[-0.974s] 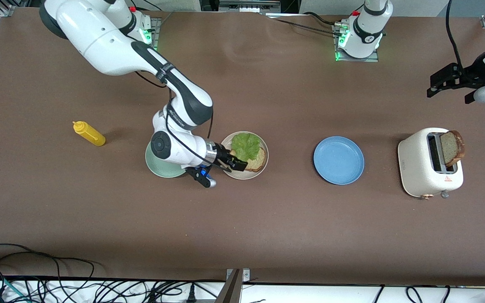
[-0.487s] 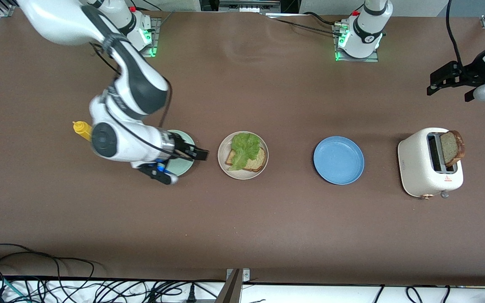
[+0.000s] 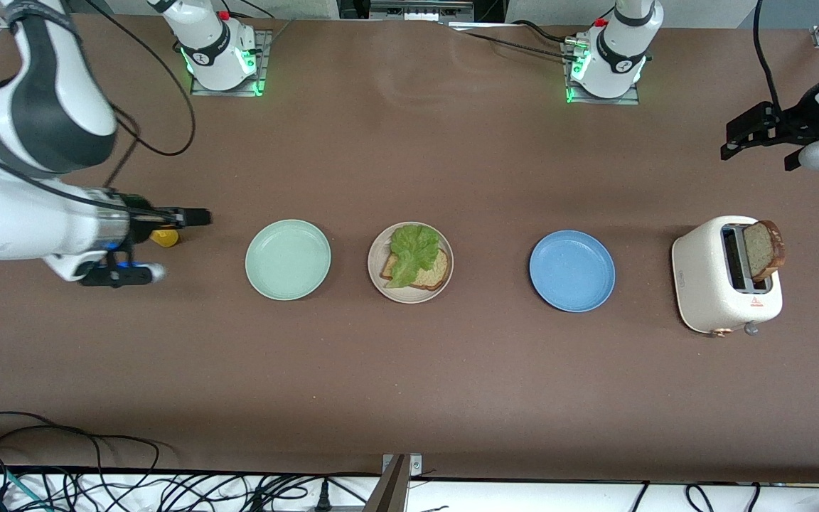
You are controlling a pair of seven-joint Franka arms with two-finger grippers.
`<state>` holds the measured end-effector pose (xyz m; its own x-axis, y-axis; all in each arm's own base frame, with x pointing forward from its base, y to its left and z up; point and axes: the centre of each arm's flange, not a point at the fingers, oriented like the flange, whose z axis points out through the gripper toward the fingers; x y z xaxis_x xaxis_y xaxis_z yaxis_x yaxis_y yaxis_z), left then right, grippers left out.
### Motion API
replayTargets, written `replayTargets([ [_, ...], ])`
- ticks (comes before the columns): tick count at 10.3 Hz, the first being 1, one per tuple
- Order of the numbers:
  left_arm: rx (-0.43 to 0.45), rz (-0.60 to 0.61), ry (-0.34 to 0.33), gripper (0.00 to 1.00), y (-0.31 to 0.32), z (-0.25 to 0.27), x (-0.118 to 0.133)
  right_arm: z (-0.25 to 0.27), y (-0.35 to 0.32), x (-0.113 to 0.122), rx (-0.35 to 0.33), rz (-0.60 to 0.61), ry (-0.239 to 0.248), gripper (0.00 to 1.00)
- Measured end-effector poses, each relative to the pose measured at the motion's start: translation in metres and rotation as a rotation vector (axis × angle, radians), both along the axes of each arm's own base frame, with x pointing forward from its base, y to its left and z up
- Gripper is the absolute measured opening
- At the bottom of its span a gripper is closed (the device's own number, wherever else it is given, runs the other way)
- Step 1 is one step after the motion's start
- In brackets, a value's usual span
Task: Make sandwich on beige plate with both arms
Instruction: 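Move the right gripper back toward the yellow mustard bottle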
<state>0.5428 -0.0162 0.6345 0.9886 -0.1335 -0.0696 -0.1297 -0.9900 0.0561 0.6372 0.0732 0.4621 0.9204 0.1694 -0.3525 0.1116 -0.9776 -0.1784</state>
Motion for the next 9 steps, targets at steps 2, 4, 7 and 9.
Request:
replayTargets([
  [2,0.000,0.000,0.000,1.00,0.000,0.000,0.000,-0.008,-0.074,0.004,0.073,0.198,-0.029,0.99],
  [4,0.000,0.000,0.000,1.00,0.000,0.000,0.000,-0.028,-0.153,0.001,0.147,0.384,-0.049,0.99],
  [7,0.000,0.000,0.000,1.00,0.000,0.000,0.000,-0.073,-0.227,-0.010,0.326,0.616,-0.169,1.00],
  [9,0.000,0.001,0.001,1.00,0.000,0.000,0.000,-0.120,-0.256,-0.029,0.501,0.757,-0.302,1.00],
])
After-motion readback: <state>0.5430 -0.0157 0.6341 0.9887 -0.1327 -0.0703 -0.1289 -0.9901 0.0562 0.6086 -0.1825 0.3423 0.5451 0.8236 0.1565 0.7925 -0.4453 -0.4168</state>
